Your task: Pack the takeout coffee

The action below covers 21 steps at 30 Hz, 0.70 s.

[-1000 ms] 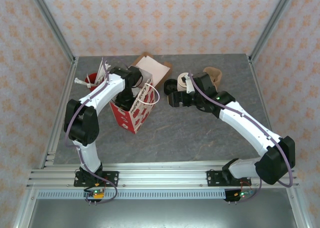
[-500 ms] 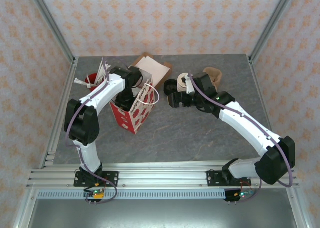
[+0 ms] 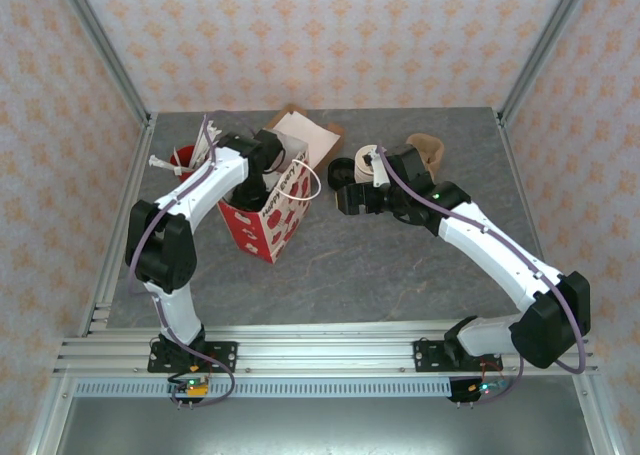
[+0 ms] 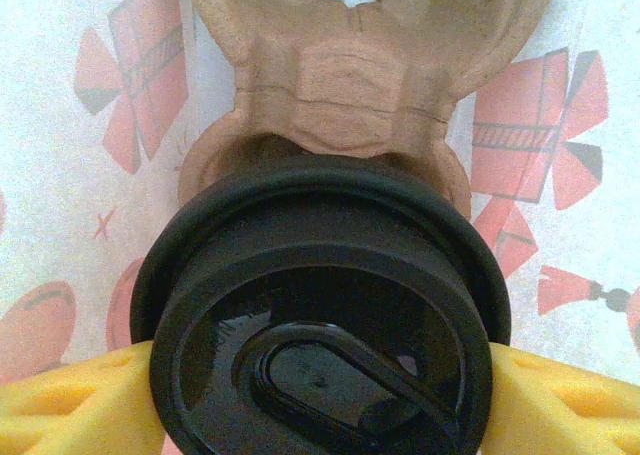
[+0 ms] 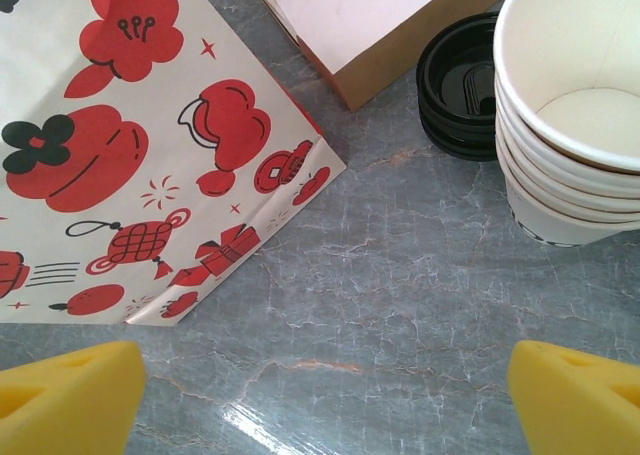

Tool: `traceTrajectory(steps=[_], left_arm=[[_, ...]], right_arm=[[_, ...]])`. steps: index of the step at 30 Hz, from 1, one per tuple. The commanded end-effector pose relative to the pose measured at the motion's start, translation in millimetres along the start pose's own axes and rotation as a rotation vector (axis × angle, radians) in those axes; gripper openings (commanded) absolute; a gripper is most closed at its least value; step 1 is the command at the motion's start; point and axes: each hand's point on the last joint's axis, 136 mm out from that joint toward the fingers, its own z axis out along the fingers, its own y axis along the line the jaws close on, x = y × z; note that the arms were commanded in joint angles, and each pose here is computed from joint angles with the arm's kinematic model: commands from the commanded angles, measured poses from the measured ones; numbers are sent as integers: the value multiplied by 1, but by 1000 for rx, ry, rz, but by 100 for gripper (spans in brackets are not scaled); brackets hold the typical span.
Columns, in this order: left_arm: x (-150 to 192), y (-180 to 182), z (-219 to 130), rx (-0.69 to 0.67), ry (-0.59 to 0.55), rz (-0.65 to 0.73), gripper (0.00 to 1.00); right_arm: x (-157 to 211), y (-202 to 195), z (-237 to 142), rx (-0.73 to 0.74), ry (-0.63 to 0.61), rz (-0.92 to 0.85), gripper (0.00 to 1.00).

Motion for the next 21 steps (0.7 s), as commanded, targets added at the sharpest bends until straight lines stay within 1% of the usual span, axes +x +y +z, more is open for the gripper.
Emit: traceTrajectory(steps=[1,15,21], left_arm=[[-1,2,-13,3,-49,-7,77],[1,3,-43,-1,-109,3,84],[2,4,-60,-9,-153,4,89]], right_arm=[[-10,7,-8,-10,-20,-3,94],[-11,10,-9,-14,-20,-5,94],[-10,10,-8,-12,-18,-5,94]])
